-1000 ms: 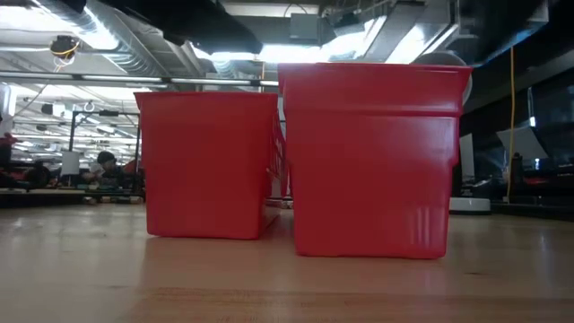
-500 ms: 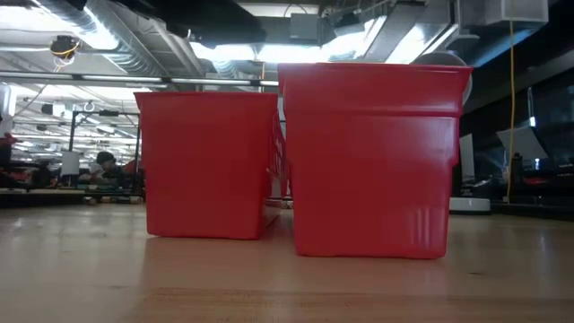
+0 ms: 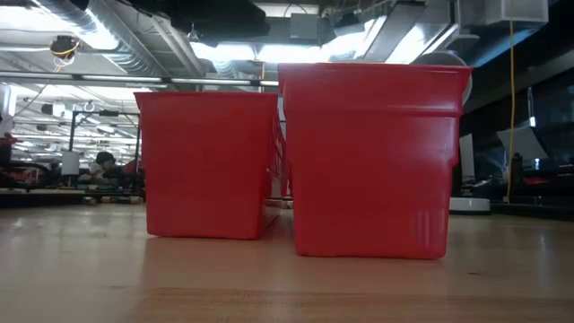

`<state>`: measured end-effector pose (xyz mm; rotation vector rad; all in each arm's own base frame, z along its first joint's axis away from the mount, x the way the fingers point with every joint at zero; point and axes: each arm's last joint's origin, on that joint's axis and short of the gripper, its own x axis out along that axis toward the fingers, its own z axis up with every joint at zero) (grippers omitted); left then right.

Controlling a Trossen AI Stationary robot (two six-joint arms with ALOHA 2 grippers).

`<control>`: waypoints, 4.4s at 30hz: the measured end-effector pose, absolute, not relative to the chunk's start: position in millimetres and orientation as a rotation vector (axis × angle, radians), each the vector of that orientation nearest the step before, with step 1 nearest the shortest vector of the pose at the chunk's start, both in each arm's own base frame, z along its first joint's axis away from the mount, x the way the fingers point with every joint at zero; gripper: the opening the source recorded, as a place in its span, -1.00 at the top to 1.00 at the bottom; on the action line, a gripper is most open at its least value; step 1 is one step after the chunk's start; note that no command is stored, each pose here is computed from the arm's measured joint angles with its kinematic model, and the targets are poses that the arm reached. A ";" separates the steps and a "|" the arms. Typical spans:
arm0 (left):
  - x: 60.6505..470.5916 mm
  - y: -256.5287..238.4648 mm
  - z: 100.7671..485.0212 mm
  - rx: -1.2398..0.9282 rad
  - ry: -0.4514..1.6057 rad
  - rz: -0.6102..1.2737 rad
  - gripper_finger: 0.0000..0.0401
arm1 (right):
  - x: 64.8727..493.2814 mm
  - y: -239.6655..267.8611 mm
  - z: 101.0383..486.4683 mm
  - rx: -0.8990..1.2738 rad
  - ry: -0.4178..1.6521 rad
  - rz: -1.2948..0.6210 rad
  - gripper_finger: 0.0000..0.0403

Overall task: Sort batteries
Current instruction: Put the black battery into the left red bin, then put the silver battery into the right red bin

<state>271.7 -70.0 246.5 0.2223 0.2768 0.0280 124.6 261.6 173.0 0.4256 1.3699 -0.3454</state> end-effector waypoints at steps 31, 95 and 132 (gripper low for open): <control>272.3 -66.6 245.4 0.226 0.289 0.039 0.17 | 115.2 252.6 127.3 0.411 1.370 -0.382 0.42; 269.5 -56.7 232.7 0.307 0.432 0.054 0.17 | 393.8 82.2 221.2 0.010 0.534 -0.031 0.82; 271.0 -41.6 230.2 0.240 0.465 0.120 0.17 | 211.2 222.7 254.9 0.317 1.053 -0.190 0.13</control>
